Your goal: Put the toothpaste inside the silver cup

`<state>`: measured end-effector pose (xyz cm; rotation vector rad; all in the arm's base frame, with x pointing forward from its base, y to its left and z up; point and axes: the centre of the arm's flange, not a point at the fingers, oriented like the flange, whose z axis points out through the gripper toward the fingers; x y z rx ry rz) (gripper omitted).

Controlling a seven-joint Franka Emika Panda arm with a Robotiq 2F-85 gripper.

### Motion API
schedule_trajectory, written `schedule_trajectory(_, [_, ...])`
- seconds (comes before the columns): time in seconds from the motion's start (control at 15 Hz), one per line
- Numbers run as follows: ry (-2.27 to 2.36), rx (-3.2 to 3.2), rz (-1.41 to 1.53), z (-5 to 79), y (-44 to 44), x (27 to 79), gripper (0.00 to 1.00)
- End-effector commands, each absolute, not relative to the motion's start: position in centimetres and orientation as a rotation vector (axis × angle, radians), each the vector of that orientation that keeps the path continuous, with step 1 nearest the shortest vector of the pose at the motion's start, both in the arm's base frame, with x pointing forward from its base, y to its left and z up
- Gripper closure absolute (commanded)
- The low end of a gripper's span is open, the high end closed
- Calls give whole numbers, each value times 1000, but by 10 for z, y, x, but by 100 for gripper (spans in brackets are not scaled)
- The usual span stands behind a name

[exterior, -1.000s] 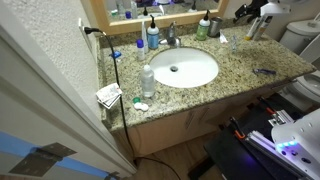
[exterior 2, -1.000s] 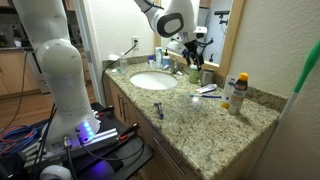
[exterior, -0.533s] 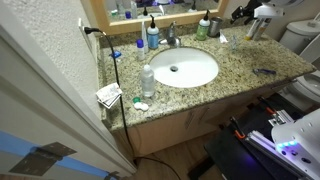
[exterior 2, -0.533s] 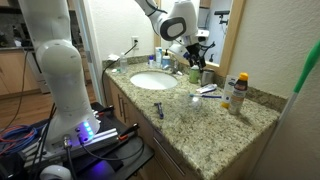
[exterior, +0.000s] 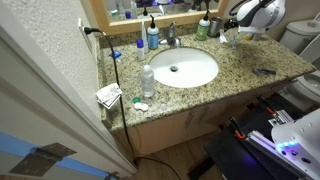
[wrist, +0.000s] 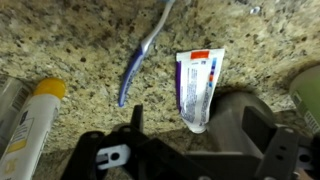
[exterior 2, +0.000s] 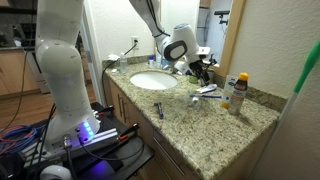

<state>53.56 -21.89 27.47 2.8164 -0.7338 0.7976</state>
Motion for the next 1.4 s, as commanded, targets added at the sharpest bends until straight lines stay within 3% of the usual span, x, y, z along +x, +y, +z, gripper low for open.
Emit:
schedule_trajectory(0.0, [-760, 2814, 789, 268, -218, 540, 0])
schedule_trajectory(1.33, [-792, 2766, 775, 209, -220, 578, 0])
